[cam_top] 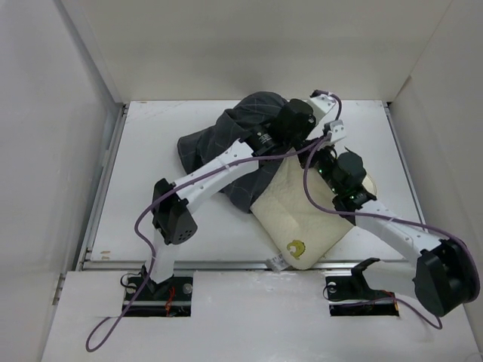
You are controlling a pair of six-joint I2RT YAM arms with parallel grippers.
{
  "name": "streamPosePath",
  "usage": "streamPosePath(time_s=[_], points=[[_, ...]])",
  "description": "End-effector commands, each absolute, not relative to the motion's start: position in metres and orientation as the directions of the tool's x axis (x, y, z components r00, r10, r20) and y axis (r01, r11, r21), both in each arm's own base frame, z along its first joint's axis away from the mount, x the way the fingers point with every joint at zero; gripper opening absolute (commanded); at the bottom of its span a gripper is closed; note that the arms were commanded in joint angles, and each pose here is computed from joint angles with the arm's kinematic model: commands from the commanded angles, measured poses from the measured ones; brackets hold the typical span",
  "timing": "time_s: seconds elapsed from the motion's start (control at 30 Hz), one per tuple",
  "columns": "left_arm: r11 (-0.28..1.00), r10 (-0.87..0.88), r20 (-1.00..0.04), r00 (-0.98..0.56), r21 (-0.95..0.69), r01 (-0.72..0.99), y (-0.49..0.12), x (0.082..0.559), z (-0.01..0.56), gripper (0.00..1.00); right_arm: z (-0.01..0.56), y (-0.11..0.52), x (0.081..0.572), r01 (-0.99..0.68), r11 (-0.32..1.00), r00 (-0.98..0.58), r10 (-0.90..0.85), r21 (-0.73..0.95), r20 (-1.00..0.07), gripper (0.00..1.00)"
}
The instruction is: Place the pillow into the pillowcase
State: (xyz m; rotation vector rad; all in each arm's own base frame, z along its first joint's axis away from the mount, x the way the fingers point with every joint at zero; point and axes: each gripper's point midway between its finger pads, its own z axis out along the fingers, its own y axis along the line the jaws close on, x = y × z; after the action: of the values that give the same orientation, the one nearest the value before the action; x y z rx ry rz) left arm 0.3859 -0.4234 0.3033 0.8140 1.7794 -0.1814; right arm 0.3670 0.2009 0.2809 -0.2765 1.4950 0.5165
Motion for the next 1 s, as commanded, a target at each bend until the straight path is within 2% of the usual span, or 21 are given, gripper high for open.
streamPosePath(time_s=[0.0, 0.17, 0.2, 0.33, 0.37, 0.47, 0.53, 0.57, 0.63, 0.73, 0.83, 0.97], points=[[0.480, 0.355, -0.930, -0.099, 0.091, 0.872, -0.465, 0.287, 0.337, 0.00, 0.372, 0.168, 0.353, -0.520, 0.774, 0.252, 0.544, 0.362, -0.801, 0.00], [0.216, 0.335, -0.942, -0.030, 0.045, 0.975, -0.464, 0.230, 0.351, 0.00, 0.372, 0.162, 0.343, -0.572, 0.718, 0.263, 0.618, 0.396, -0.741, 0.00], [0.127, 0.326, -0.945, -0.031, 0.012, 0.992, -0.462, 0.211, 0.355, 0.00, 0.372, 0.157, 0.343, -0.562, 0.725, 0.278, 0.619, 0.399, -0.734, 0.00], [0.007, 0.289, -0.957, -0.015, -0.013, 1.000, -0.449, 0.175, 0.374, 0.00, 0.369, 0.152, 0.346, -0.543, 0.710, 0.264, 0.652, 0.449, -0.711, 0.00], [0.025, 0.248, -0.969, 0.002, 0.008, 1.000, -0.450, 0.178, 0.382, 0.00, 0.368, 0.153, 0.345, -0.555, 0.709, 0.259, 0.644, 0.435, -0.719, 0.00], [0.326, 0.230, -0.971, -0.066, 0.013, 0.945, -0.446, 0.234, 0.372, 0.00, 0.378, 0.159, 0.332, -0.621, 0.674, 0.252, 0.656, 0.401, -0.711, 0.00], [0.492, 0.226, -0.965, -0.134, -0.006, 0.870, -0.438, 0.280, 0.363, 0.00, 0.384, 0.166, 0.317, -0.673, 0.648, 0.243, 0.649, 0.356, -0.721, 0.00], [0.582, 0.185, -0.960, -0.210, -0.065, 0.810, -0.436, 0.322, 0.358, 0.00, 0.386, 0.168, 0.313, -0.684, 0.642, 0.239, 0.646, 0.346, -0.725, 0.00], [0.671, 0.180, -0.939, -0.294, -0.102, 0.734, -0.427, 0.362, 0.343, 0.00, 0.384, 0.175, 0.303, -0.714, 0.624, 0.225, 0.633, 0.316, -0.741, 0.00], [0.721, 0.109, -0.919, -0.378, -0.188, 0.667, -0.427, 0.415, 0.335, 0.00, 0.392, 0.190, 0.287, -0.758, 0.609, 0.237, 0.591, 0.234, -0.771, 0.00], [0.693, 0.096, -0.926, -0.364, -0.200, 0.692, -0.440, 0.419, 0.336, 0.00, 0.386, 0.212, 0.293, -0.777, 0.602, 0.205, 0.516, 0.182, -0.832, 0.00], [0.617, 0.144, -0.933, -0.329, -0.175, 0.767, -0.454, 0.395, 0.335, 0.00, 0.381, 0.221, 0.315, -0.764, 0.606, 0.186, 0.536, 0.221, -0.823, 0.00]])
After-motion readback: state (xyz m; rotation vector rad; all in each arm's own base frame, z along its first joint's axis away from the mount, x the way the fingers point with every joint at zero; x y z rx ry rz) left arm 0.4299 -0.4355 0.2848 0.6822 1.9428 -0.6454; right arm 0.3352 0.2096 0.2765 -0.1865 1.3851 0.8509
